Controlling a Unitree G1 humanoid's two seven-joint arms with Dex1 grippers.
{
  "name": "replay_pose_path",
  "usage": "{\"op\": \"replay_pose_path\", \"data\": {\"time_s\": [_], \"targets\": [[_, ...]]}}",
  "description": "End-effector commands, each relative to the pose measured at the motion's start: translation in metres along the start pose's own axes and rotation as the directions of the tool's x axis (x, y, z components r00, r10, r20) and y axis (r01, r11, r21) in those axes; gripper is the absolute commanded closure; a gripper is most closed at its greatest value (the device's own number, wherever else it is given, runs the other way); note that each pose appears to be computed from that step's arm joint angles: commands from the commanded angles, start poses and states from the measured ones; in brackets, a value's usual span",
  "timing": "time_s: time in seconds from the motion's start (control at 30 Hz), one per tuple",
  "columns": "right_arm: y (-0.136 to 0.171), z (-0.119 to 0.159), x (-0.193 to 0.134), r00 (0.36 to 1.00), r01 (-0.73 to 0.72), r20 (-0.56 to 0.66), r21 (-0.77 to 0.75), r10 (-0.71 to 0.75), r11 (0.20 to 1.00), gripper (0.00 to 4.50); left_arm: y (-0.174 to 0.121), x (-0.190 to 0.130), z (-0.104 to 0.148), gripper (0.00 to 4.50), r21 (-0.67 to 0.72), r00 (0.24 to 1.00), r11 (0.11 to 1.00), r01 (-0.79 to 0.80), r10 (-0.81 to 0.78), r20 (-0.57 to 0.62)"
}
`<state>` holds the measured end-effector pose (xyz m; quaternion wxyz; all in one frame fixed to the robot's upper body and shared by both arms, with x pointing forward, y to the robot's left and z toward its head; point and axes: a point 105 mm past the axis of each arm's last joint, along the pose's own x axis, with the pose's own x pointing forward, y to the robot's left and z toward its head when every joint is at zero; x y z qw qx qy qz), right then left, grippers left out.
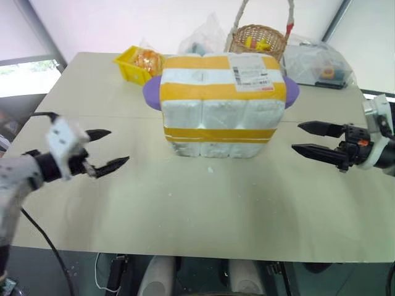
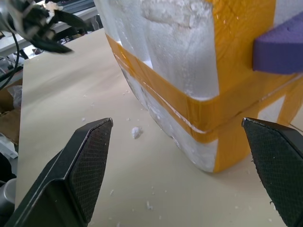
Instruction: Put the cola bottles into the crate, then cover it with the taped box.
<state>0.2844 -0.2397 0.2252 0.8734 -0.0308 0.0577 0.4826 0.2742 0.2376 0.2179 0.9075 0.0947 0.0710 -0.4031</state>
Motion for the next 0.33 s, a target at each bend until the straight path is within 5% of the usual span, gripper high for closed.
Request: {"op": "replay_pose_path", "data": {"time_s": [0.03,0.33], "targets": [[0.001,0.013,0.001,1.0,-0.008,0.021,-0.052,0.009,0.999,0.0,-0.007,-0.012,0.03,0.05,-0.141,0.988,0.981,0.136,-0.125,0.087],[0.004,0.015,0.007,0.999,-0.027,0.021,-0.049,0.028,0.998,0.0,-0.009,-0.011,0.047,0.05,-0.125,0.975,0.969,0.212,-0.201,0.095]]}}
